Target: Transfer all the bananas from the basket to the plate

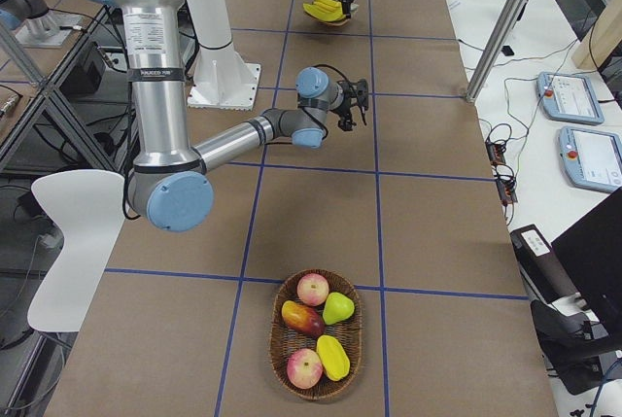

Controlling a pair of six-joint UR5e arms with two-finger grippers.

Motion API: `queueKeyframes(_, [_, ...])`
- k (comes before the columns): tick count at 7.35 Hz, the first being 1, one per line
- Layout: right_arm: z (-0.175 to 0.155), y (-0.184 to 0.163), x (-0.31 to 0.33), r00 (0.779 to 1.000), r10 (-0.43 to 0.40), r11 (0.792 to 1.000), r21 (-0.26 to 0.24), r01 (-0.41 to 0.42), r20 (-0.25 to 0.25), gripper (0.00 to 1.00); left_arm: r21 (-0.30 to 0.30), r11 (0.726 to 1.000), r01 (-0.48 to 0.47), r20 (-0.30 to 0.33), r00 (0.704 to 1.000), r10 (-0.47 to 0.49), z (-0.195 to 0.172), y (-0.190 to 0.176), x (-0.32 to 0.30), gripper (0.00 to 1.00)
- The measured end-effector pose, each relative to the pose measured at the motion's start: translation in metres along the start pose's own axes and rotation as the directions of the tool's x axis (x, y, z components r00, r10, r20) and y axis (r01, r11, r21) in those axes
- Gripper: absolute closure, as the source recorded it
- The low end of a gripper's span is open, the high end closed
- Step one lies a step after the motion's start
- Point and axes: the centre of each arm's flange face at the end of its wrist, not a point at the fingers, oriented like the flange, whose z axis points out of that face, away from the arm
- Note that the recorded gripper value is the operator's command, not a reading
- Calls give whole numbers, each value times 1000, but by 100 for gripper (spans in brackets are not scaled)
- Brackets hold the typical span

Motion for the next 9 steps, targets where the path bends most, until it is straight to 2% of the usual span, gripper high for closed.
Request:
queueKeyframes(3, [-67, -64, 101, 986, -125, 983, -150, 108, -111, 0, -58, 993, -106, -97, 990, 100, -34, -44, -101, 1])
queueKeyframes(5, [-82, -107, 120, 958, -202, 959, -240, 152, -202, 0, -89, 982, -166, -132, 979, 153, -34, -65, -180, 1])
queueKeyframes(7, [-111, -144, 145, 928, -255, 932, -324, 161, -270, 0, -118, 979, -168, -183, 972, 145, -26, -89, -270, 1])
queueKeyframes(9, [-149, -154, 178, 917, -262, 920, -364, 144, -301, 0, -143, 985, -100, -251, 966, 62, -19, -104, -351, 1])
